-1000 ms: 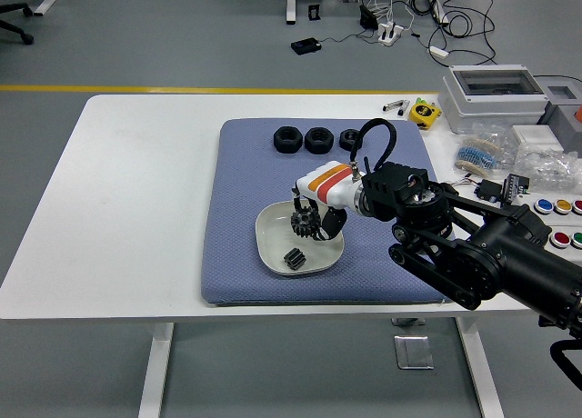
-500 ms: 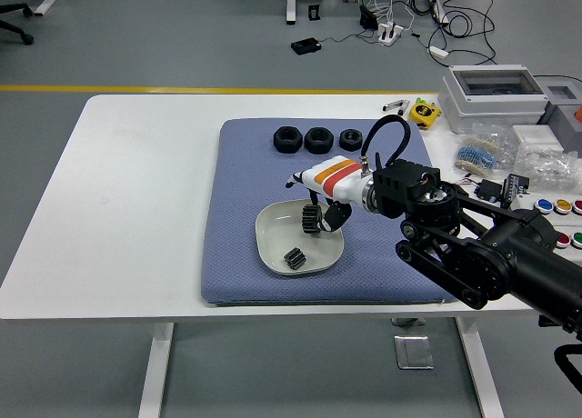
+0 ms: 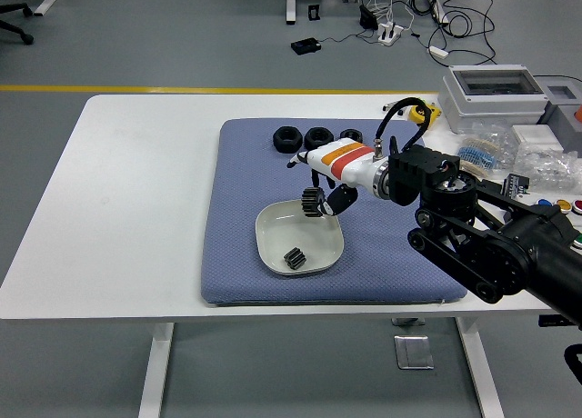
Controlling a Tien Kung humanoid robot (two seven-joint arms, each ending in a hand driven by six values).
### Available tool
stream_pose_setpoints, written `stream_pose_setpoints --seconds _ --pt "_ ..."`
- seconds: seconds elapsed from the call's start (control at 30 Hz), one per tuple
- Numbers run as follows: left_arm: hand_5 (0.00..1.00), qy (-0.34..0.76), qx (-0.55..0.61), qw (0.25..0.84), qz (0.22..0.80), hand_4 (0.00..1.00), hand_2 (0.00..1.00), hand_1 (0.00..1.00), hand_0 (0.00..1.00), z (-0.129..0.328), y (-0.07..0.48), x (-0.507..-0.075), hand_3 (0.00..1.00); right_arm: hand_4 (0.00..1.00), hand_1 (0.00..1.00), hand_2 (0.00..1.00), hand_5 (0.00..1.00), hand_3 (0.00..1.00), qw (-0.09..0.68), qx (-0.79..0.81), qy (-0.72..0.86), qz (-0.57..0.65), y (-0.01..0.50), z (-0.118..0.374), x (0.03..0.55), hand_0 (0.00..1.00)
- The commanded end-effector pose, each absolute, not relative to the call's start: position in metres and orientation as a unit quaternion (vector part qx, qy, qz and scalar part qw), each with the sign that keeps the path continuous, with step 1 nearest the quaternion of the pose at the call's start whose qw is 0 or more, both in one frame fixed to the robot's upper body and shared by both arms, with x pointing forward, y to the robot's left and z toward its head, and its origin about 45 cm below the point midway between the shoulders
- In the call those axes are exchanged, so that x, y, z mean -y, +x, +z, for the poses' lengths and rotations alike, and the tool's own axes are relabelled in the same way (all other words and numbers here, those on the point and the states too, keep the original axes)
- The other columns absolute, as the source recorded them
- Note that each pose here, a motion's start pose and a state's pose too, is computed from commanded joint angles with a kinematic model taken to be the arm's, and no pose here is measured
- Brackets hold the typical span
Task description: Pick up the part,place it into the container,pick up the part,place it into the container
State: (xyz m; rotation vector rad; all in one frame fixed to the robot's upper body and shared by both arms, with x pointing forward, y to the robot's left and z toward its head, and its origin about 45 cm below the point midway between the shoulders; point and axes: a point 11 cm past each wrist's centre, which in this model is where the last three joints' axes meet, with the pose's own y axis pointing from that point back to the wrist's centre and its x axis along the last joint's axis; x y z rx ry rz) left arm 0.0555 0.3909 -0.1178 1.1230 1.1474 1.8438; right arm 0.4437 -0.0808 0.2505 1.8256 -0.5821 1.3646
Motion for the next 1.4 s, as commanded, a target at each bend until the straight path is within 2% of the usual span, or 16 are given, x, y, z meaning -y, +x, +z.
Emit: stream_pose_setpoints --seconds 0.37,0.4,0.57,0.6,0.77,0.8,1.4 --pt "0.587 0.432 -0.44 0.342 0.709 0.572 0.661 0.562 0.694 -0.117 0.058 -0.392 0.566 0.482 0.36 0.487 0.034 0.841 0.373 0.207 0.729 0.535 0.431 0.247 0.067 0.226" --pt "0.584 0.432 -0.44 0.342 0.709 0.569 0.662 0.562 0.692 -0.117 0.058 -0.392 0.567 0.615 0.435 0.572 0.071 0.868 0.374 0.206 0.729 0.535 0.431 0.247 0.067 0.315" --pt "0.584 0.43 -0.441 0.342 0.71 0.569 0.662 0.562 0.692 -0.117 0.058 -0.392 0.567 0.615 0.435 0.572 0.071 0.868 0.381 0.198 0.727 0.535 0.43 0.246 0.067 0.315" --pt "0.585 0.43 -0.441 0.342 0.71 0.569 0.662 0.56 0.693 -0.117 0.058 -0.392 0.567 0.87 0.594 0.759 0.184 0.956 0.381 0.197 0.728 0.534 0.429 0.246 0.066 0.472" --pt "0.585 0.43 -0.441 0.342 0.71 0.569 0.662 0.56 0.693 -0.117 0.059 -0.391 0.567 0.87 0.594 0.759 0.184 0.956 0.379 0.195 0.732 0.532 0.427 0.244 0.064 0.472" --pt "0.586 0.43 -0.441 0.342 0.71 0.57 0.663 0.562 0.694 -0.117 0.059 -0.391 0.567 0.885 0.658 0.839 0.194 0.993 0.38 0.195 0.732 0.532 0.427 0.243 0.064 0.575" --pt "0.587 0.426 -0.441 0.343 0.712 0.571 0.663 0.564 0.695 -0.117 0.062 -0.391 0.566 0.878 0.662 0.839 0.199 0.996 0.376 0.207 0.729 0.533 0.432 0.251 0.066 0.586"
